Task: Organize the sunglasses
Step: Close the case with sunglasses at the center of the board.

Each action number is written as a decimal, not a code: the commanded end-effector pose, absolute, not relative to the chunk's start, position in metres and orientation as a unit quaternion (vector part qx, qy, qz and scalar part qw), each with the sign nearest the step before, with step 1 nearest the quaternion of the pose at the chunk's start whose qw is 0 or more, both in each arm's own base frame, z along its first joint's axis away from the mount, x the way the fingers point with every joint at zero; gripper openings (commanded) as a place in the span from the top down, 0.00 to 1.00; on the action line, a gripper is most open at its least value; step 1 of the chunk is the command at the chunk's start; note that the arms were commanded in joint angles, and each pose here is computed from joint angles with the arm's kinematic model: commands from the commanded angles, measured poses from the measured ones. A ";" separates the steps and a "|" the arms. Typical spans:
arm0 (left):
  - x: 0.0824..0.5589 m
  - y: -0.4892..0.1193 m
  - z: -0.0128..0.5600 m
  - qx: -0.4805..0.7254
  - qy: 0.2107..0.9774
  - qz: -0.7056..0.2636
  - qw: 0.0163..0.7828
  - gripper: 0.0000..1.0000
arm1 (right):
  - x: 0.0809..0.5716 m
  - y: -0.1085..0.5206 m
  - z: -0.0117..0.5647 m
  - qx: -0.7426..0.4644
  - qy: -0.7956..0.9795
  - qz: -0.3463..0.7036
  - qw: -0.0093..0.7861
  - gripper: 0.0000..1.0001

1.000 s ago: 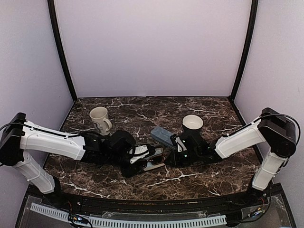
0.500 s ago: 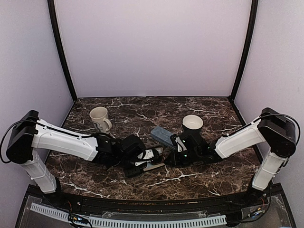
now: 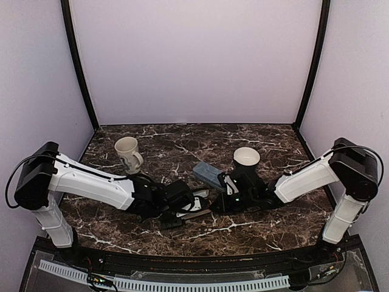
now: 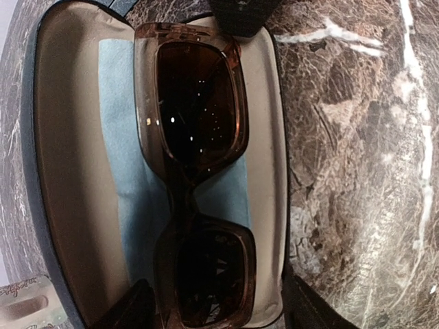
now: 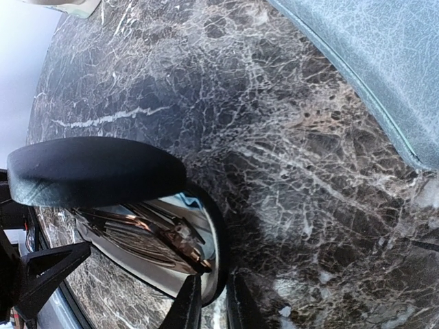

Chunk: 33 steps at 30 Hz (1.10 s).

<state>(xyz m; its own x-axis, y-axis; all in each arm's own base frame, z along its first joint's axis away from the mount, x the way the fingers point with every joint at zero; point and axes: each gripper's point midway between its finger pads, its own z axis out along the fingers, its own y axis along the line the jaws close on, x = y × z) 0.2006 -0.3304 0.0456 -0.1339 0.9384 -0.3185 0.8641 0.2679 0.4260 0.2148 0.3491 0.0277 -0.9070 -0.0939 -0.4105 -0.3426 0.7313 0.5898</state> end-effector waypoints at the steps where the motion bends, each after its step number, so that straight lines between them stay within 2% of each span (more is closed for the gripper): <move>1: 0.205 -0.323 0.045 0.606 0.742 0.105 0.267 0.36 | 0.220 0.355 0.032 -0.118 0.908 0.356 0.186 0.86; 16: 0.216 -0.324 0.049 0.598 0.733 0.138 0.294 0.40 | 0.219 0.357 0.031 -0.121 0.907 0.359 0.184 0.86; 25: 0.212 -0.328 0.051 0.599 0.735 0.117 0.296 0.49 | 0.219 0.356 0.031 -0.119 0.907 0.359 0.183 0.86; 33: 0.203 -0.332 0.052 0.603 0.740 0.087 0.285 0.49 | 0.218 0.356 0.031 -0.119 0.907 0.360 0.183 0.86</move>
